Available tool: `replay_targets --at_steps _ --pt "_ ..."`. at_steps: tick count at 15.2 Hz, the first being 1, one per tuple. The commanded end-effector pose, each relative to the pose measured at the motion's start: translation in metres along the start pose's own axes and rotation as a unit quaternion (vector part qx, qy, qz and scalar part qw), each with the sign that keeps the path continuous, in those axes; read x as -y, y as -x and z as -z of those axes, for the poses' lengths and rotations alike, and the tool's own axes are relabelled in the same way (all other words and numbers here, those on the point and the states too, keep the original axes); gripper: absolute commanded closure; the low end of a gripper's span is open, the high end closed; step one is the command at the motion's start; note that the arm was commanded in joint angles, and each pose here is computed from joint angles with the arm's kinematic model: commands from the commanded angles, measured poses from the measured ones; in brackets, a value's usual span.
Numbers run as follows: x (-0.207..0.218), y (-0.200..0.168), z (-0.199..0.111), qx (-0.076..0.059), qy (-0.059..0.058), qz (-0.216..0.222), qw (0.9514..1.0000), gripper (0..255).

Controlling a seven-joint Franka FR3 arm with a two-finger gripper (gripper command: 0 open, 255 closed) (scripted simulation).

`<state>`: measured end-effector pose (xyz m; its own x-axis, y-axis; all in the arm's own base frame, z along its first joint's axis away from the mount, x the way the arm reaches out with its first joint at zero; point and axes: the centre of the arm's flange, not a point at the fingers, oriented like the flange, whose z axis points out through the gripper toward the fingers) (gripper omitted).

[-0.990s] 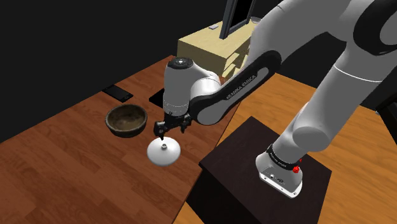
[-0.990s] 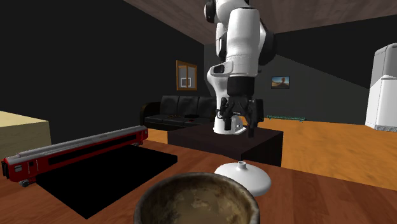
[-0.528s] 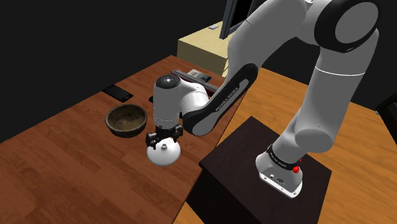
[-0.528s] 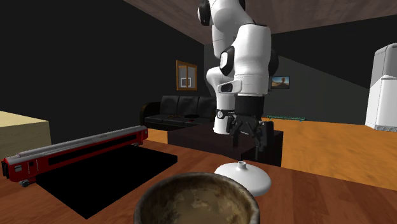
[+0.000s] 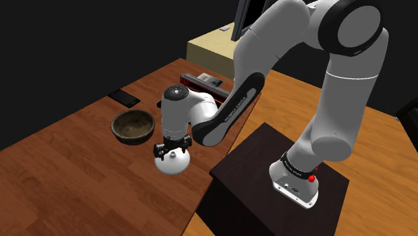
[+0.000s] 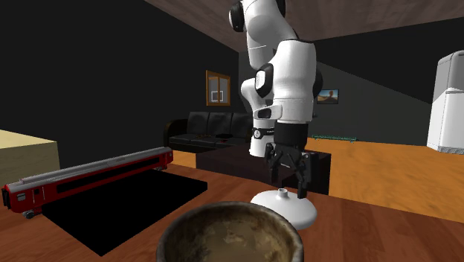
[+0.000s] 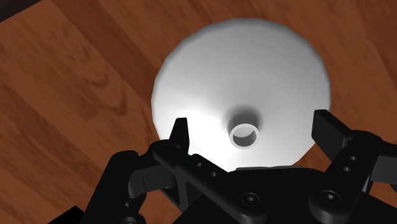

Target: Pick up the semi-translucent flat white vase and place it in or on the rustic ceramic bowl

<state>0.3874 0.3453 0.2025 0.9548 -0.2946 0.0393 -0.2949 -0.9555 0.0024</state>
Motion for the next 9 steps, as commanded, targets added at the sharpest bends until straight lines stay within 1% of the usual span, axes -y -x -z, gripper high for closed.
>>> replay_targets --at_steps 1,3,4,9 --pt "0.0000 0.0000 -0.0003 0.000 0.000 0.000 1.0000 0" --pt "0.0000 0.0000 -0.0002 0.000 0.000 0.000 1.0000 0" --pt "0.0000 0.0000 -0.0002 0.000 0.000 0.000 1.0000 255" --pt "-0.0002 0.0000 -0.0002 0.000 0.000 0.000 1.0000 255"
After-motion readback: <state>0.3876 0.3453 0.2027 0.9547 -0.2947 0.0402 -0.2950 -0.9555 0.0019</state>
